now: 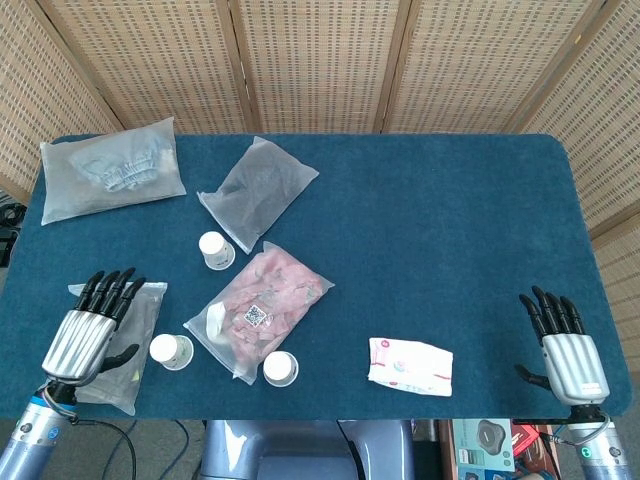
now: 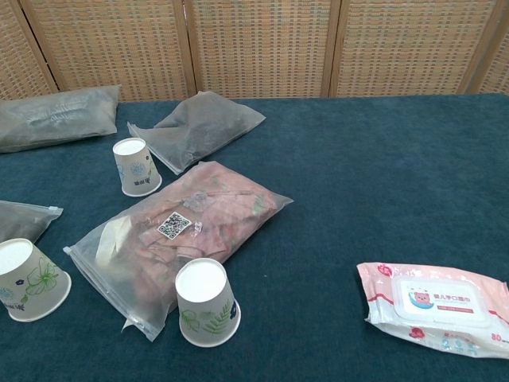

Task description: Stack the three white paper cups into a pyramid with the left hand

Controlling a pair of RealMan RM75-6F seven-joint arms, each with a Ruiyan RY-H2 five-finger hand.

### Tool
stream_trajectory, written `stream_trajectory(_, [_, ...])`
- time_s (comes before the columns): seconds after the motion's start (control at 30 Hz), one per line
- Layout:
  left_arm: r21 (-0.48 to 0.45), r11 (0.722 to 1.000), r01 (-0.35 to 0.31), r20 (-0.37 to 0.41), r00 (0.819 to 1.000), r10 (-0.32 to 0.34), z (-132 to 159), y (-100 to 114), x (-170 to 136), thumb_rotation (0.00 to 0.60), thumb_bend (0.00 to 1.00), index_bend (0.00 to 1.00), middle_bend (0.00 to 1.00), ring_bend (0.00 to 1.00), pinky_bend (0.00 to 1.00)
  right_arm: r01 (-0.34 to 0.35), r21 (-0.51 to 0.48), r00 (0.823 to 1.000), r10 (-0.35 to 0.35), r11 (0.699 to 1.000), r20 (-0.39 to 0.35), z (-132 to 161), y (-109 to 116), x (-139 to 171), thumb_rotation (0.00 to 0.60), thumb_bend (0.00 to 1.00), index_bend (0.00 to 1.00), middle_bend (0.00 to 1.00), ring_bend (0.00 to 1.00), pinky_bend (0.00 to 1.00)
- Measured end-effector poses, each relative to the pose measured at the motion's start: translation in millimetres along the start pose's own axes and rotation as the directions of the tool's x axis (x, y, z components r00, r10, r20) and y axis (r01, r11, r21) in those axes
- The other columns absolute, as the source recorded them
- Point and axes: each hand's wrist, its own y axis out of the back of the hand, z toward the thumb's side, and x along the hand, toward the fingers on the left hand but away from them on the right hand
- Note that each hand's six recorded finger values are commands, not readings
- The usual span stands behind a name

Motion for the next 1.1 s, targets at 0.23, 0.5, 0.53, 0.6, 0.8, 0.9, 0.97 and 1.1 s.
stream_trajectory(0.23, [0.063,0.998,0.028,0.196,0.98,-0.04,36,3,27,0.6,0.22,0.0,0.0,0.0,0.0,0.001,-0.005,1.0,-0.001,1.0,0.017,-5,0,-1,0.6,0.13,0.0,0.0,0.0,0.0])
stream_trajectory(0.5, [0.154,0.988,0.021,0.376,0.923,-0.078,76,-1,46,0.6,0.22,0.0,0.0,0.0,0.0,-0.004,-0.002,1.0,0.004,1.0,0.024,-7,-1,-2,0.6,0.13,0.0,0.0,0.0,0.0])
stream_trajectory(0.53, [0.163,0.986,0.024,0.392,0.916,-0.087,80,-3,48,0.6,0.22,0.0,0.0,0.0,0.0,-0.004,-0.002,1.0,0.004,1.0,0.025,-7,-1,-2,0.6,0.13,0.0,0.0,0.0,0.0])
stream_trajectory(0.6, [0.169,0.985,0.035,0.414,0.905,-0.103,88,-6,50,0.6,0.22,0.0,0.0,0.0,0.0,-0.003,-0.004,1.0,0.003,1.0,0.029,-8,0,-2,0.6,0.13,0.0,0.0,0.0,0.0])
stream_trajectory(0.8, [0.176,0.979,0.1,0.47,0.866,-0.172,113,-14,55,0.6,0.22,0.0,0.0,0.0,0.0,-0.007,-0.006,0.999,0.007,1.0,0.036,-9,-1,-3,0.6,0.13,0.0,0.0,0.0,0.0])
stream_trajectory(0.9, [0.183,0.974,0.131,0.486,0.85,-0.206,124,-18,58,0.6,0.22,0.0,0.0,0.0,0.0,-0.005,-0.009,0.999,0.006,1.0,0.038,-10,0,-3,0.6,0.13,0.0,0.0,0.0,0.0])
stream_trajectory(0.97, [0.189,0.969,0.157,0.493,0.838,-0.232,131,-22,60,0.6,0.22,0.0,0.0,0.0,0.0,-0.003,-0.014,0.999,0.003,1.0,0.043,-12,1,-3,0.6,0.13,0.0,0.0,0.0,0.0])
stream_trajectory(1.1, [0.205,0.959,0.194,0.492,0.827,-0.272,141,-27,67,0.6,0.22,0.01,0.0,0.0,0.0,0.0,-0.023,0.999,0.001,1.0,0.051,-15,3,-4,0.6,0.13,0.0,0.0,0.0,0.0])
